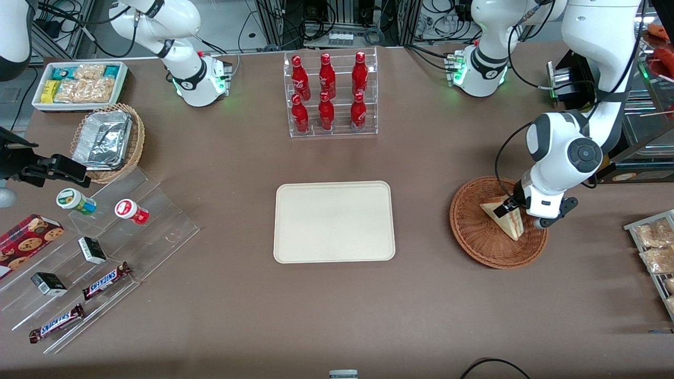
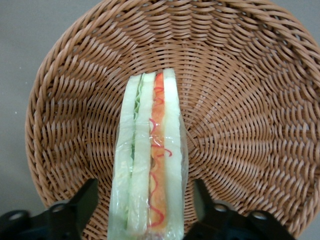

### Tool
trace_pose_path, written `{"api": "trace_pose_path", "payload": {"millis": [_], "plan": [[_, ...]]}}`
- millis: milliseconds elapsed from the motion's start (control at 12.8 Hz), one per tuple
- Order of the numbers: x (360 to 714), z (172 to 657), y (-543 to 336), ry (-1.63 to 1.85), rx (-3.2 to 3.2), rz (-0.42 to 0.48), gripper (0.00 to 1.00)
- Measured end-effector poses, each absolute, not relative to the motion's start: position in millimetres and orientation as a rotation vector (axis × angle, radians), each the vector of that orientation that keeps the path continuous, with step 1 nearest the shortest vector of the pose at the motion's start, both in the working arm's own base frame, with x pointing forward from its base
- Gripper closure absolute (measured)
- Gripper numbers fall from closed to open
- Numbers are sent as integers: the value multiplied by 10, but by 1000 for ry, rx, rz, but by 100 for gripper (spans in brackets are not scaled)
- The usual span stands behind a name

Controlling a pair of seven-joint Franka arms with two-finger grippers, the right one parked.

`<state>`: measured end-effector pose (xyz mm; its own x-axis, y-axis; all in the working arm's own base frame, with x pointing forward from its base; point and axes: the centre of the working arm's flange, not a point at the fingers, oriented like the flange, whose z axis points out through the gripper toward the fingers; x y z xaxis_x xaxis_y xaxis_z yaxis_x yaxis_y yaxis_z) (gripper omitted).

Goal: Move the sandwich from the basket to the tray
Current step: 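Lower the left gripper and close it on the wrapped sandwich, then lift the sandwich and carry it with the left gripper over the tray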

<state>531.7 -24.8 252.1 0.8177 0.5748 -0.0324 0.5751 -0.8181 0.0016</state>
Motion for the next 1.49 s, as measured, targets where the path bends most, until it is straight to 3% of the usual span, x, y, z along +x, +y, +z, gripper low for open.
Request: {"api": "trace_pose_path", "payload": {"millis": [235,391,704,783,939,1174,1487], "plan": [[5319,2517,-253,966,2977,-48,56],[5344,2544,-263,963,2977,-41,69],[5530,2941,-317,896,3063,-122,77],[5580,3131,-368,851,3101,-137,83],[5623,3512,-716,705,3151,-129,85],[5492,3751,-1627,442,3187,-99,85],[5208,3687,-2746,123,3196,-104,85]]}}
